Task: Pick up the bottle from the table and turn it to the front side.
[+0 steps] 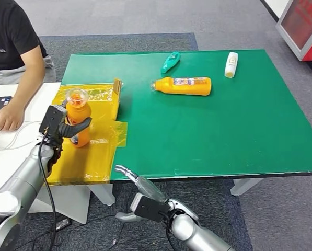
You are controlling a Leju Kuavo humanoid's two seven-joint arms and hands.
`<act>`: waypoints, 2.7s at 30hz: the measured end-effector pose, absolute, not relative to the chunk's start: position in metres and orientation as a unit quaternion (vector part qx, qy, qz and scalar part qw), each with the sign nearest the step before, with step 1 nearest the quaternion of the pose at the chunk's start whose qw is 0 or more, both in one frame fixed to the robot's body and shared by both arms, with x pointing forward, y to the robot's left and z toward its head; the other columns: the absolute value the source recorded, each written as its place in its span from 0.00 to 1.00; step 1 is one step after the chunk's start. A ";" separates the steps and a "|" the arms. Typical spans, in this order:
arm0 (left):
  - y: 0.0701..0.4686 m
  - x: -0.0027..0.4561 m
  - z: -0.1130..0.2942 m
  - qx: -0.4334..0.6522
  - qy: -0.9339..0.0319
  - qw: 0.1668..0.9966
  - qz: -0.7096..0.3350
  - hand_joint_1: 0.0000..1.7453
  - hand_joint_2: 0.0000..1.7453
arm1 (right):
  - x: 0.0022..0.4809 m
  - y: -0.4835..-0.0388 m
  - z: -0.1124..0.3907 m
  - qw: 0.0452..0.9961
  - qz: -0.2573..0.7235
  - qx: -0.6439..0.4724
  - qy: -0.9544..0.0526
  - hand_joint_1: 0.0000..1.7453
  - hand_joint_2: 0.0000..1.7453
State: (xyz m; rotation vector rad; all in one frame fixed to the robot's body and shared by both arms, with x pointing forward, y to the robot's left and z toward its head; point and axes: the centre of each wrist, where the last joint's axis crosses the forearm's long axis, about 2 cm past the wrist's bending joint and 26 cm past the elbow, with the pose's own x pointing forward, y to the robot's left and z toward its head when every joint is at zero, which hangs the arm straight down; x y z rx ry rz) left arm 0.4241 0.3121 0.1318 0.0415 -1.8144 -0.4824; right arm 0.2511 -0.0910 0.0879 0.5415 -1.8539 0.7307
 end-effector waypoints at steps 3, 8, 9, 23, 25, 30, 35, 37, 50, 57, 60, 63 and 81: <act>0.312 0.426 0.134 0.009 -0.773 0.597 -0.214 1.00 1.00 | 0.251 -0.091 0.087 0.513 0.305 0.226 -0.770 0.00 1.00; 0.312 0.427 0.135 0.010 -0.770 0.600 -0.216 1.00 1.00 | 0.251 -0.091 0.086 0.514 0.307 0.226 -0.768 0.00 1.00; 0.312 0.428 0.135 0.011 -0.770 0.600 -0.218 1.00 1.00 | 0.251 -0.091 0.086 0.514 0.308 0.227 -0.768 0.00 1.00; 0.304 0.437 0.145 0.035 -0.703 0.632 -0.325 1.00 1.00 | 0.250 -0.092 0.081 0.517 0.308 0.229 -0.765 0.00 1.00; 0.304 0.440 0.149 0.029 -0.690 0.643 -0.331 1.00 1.00 | 0.250 -0.092 0.081 0.517 0.309 0.230 -0.764 0.00 1.00; 0.308 0.448 0.163 0.002 -0.642 0.688 -0.338 1.00 1.00 | 0.250 -0.093 0.078 0.519 0.309 0.229 -0.763 0.00 1.00; 0.312 0.450 0.167 0.002 -0.621 0.706 -0.340 1.00 1.00 | 0.251 -0.096 0.076 0.522 0.308 0.225 -0.763 0.00 1.00; 0.312 0.451 0.167 0.007 -0.619 0.707 -0.343 1.00 1.00 | 0.251 -0.097 0.076 0.523 0.307 0.224 -0.763 0.00 1.00; 0.297 0.448 0.160 0.097 -0.538 0.690 -0.474 1.00 1.00 | 0.252 -0.098 0.073 0.525 0.306 0.222 -0.763 0.00 1.00; 0.301 0.436 0.138 0.132 -0.481 0.674 -0.545 1.00 1.00 | 0.254 -0.101 0.072 0.527 0.302 0.218 -0.764 0.00 1.00; 0.303 0.434 0.135 0.149 -0.470 0.662 -0.564 1.00 1.00 | 0.254 -0.102 0.072 0.526 0.303 0.217 -0.764 0.00 1.00; 0.305 0.432 0.131 0.171 -0.466 0.643 -0.584 1.00 1.00 | 0.255 -0.103 0.072 0.524 0.304 0.217 -0.766 0.00 1.00; 0.305 0.419 0.115 0.320 -0.570 0.464 -0.598 1.00 1.00 | 0.257 -0.103 0.073 0.523 0.304 0.215 -0.767 0.00 1.00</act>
